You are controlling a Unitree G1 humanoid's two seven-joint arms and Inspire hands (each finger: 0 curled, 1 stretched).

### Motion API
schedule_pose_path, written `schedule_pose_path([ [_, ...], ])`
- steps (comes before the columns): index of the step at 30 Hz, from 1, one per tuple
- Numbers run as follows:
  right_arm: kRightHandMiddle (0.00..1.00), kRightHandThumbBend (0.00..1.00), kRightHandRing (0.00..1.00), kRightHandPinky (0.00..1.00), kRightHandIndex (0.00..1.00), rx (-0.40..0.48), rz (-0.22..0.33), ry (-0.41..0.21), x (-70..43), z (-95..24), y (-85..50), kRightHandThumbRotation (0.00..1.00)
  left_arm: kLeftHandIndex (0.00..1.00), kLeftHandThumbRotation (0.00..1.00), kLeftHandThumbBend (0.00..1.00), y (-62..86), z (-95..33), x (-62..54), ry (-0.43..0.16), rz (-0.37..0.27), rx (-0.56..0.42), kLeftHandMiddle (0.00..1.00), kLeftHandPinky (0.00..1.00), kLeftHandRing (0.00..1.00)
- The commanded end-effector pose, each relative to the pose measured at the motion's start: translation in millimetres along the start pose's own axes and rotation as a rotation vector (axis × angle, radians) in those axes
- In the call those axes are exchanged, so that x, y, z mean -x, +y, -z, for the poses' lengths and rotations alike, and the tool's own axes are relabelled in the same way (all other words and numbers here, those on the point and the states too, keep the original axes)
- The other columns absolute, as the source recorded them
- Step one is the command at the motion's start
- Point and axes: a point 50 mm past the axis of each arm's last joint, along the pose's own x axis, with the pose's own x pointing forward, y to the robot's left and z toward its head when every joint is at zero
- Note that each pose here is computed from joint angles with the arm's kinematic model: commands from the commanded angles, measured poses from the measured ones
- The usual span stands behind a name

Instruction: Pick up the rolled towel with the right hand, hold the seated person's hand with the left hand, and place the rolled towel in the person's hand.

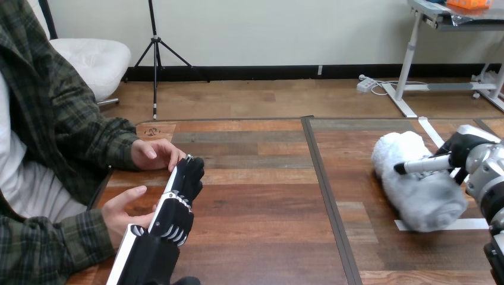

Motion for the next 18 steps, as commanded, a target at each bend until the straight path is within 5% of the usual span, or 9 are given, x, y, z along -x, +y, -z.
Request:
schedule_pose_path([
  [1,0.45,0.85,0.32,0.22,0.70,0.040,0.009,-0.069,2.0,-18.6,1.1,0.16,1.00,0.78,1.00,2.9,-11.2,-19.7,-0.114,0.018,-0.020,1.00,1.00,1.00],
  [7,0.36,0.83,0.23,0.15,0.58,0.126,-0.002,-0.075,0.8,-18.3,9.1,0.11,1.00,0.77,1.00,2.2,-12.7,-21.1,-0.122,0.024,-0.017,1.00,1.00,1.00],
  [18,0.29,0.81,0.18,0.11,0.63,0.137,-0.020,-0.109,-0.1,-20.4,18.9,0.02,1.00,0.77,1.00,0.8,-15.7,-21.2,-0.116,0.018,0.000,1.00,1.00,1.00],
])
